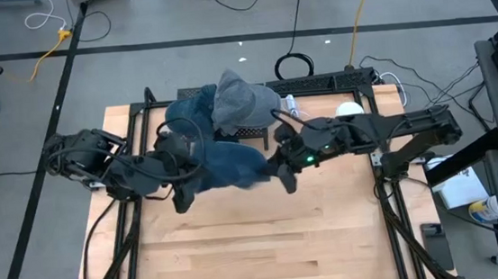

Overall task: Pick & Place hat
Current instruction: Stack the bottom dark blue cap on top of the other dark blue cap on the shelf

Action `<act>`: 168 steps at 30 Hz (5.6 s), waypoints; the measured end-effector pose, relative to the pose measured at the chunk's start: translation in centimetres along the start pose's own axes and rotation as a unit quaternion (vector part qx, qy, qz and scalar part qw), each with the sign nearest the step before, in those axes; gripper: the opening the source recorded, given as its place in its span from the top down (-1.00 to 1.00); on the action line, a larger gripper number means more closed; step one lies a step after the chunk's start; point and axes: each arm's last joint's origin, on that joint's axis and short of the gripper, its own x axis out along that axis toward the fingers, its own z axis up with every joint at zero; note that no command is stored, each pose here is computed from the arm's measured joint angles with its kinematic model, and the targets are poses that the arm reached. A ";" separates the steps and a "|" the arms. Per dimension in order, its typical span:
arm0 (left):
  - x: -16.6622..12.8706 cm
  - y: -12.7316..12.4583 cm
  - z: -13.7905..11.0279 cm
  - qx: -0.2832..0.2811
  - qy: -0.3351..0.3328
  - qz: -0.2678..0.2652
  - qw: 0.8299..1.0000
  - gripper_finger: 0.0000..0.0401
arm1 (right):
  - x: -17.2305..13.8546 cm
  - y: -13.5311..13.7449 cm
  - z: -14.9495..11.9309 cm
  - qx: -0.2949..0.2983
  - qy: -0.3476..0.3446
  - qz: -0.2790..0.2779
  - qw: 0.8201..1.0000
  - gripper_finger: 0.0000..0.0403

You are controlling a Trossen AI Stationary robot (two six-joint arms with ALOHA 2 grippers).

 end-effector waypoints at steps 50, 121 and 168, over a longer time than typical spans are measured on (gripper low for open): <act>-1.4 6.1 14.1 -0.281 -0.344 -0.392 0.806 -0.36 | -15.7 3.3 6.3 -0.662 -0.363 -0.203 0.624 0.98; 1.1 17.0 10.9 -0.308 -0.091 -0.198 0.926 0.85 | -19.7 -0.5 1.1 -0.403 -0.162 -0.156 0.887 -0.26; -2.1 23.3 5.3 -0.312 -0.027 0.294 0.903 0.85 | -20.1 -0.9 0.9 -0.488 -0.134 -0.204 0.838 -0.25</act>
